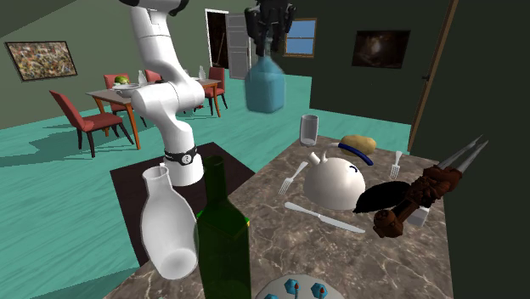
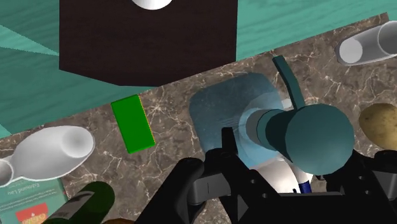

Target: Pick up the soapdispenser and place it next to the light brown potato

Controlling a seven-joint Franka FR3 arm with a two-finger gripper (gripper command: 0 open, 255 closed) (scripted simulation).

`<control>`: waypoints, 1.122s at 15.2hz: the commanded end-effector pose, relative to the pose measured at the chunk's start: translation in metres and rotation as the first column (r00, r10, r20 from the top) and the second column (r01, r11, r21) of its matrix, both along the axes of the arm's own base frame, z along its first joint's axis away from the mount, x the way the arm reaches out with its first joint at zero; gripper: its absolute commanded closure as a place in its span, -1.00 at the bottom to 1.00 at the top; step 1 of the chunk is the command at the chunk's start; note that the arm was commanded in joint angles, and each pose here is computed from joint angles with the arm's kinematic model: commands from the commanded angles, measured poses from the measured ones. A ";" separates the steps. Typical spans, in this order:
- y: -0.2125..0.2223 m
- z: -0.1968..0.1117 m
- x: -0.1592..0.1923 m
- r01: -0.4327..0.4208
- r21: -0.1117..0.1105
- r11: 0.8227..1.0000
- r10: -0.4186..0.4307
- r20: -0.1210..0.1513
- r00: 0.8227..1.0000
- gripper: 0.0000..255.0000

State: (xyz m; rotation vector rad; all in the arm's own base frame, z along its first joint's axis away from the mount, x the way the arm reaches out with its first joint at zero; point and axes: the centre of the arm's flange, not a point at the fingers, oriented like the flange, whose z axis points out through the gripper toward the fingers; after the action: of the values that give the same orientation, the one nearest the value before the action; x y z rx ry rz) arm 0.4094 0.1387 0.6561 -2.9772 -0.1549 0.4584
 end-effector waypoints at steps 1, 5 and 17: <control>0.023 -0.009 0.006 0.001 0.000 1.000 -0.001 0.000 1.000 1.00; 0.071 -0.025 0.021 0.001 0.000 1.000 -0.001 0.000 1.000 1.00; 0.215 -0.075 0.066 0.001 0.000 1.000 -0.001 0.000 1.000 1.00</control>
State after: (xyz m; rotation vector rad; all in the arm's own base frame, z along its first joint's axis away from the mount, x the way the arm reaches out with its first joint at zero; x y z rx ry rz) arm 0.4694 0.3394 0.5853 -2.9779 -0.1546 0.4598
